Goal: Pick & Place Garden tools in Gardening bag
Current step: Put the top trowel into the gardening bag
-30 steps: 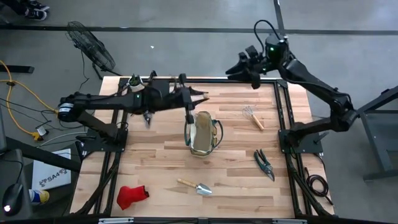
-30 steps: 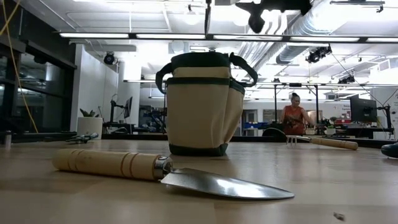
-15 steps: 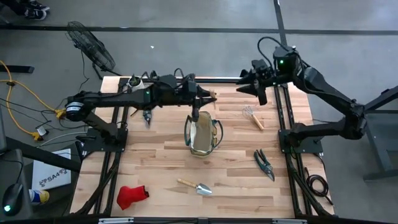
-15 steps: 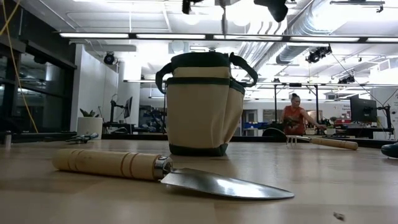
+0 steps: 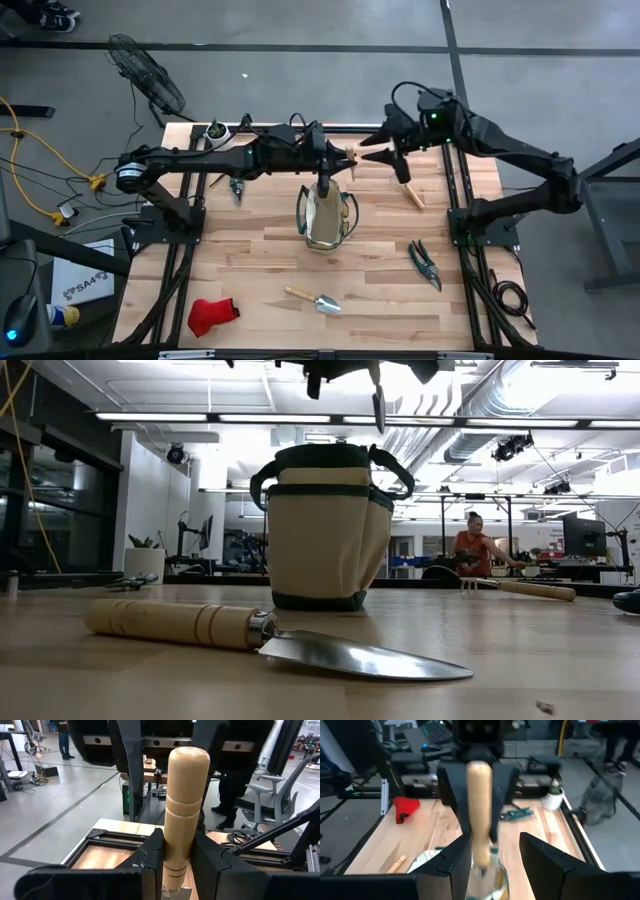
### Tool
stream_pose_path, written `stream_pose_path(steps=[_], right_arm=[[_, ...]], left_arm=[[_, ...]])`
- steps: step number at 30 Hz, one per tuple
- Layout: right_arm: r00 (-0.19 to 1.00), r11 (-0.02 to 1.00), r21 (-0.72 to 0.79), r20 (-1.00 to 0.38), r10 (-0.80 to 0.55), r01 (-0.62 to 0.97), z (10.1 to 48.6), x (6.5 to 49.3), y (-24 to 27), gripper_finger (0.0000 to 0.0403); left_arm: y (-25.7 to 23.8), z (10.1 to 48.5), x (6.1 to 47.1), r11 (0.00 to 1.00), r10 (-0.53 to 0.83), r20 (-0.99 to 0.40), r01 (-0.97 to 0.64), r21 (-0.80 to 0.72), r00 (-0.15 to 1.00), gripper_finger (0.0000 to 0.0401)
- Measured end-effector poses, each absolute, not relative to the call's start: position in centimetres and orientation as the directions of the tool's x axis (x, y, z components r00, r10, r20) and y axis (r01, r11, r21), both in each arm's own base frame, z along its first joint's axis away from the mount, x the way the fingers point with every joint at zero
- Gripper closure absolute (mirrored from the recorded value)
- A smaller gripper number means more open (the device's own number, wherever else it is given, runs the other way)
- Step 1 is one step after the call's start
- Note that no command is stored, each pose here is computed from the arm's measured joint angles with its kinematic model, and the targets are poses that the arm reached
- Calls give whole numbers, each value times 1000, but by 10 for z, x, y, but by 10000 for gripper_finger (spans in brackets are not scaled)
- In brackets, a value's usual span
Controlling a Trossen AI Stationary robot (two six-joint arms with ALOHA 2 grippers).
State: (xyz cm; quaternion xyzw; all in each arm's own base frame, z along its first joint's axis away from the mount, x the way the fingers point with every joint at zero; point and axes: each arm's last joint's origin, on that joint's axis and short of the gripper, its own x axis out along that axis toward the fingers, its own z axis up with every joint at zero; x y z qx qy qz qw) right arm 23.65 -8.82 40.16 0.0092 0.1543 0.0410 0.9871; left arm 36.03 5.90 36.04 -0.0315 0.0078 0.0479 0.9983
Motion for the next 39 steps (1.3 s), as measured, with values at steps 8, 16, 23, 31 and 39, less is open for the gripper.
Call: stream_pose_path(steps=[8,16,23,31,39], right_arm=[[966,993,14,-231,120,-120,404,254,-82,245],[973,990,-8,-186,137,-141,404,266,-77,245],[970,991,39,-206,131,-126,395,278,-79,245],[971,992,47,-201,128,-121,397,276,-79,245],[970,993,55,-215,110,-100,400,266,-82,245]], left_arm=[[59,359,360,995,82,-30,-84,-63,996,340],[59,359,360,996,70,-32,-72,-61,997,340],[59,359,360,996,66,-32,-68,-61,997,340],[58,359,360,997,46,-32,-48,-62,998,340],[58,359,360,997,45,-32,-46,-62,999,340]])
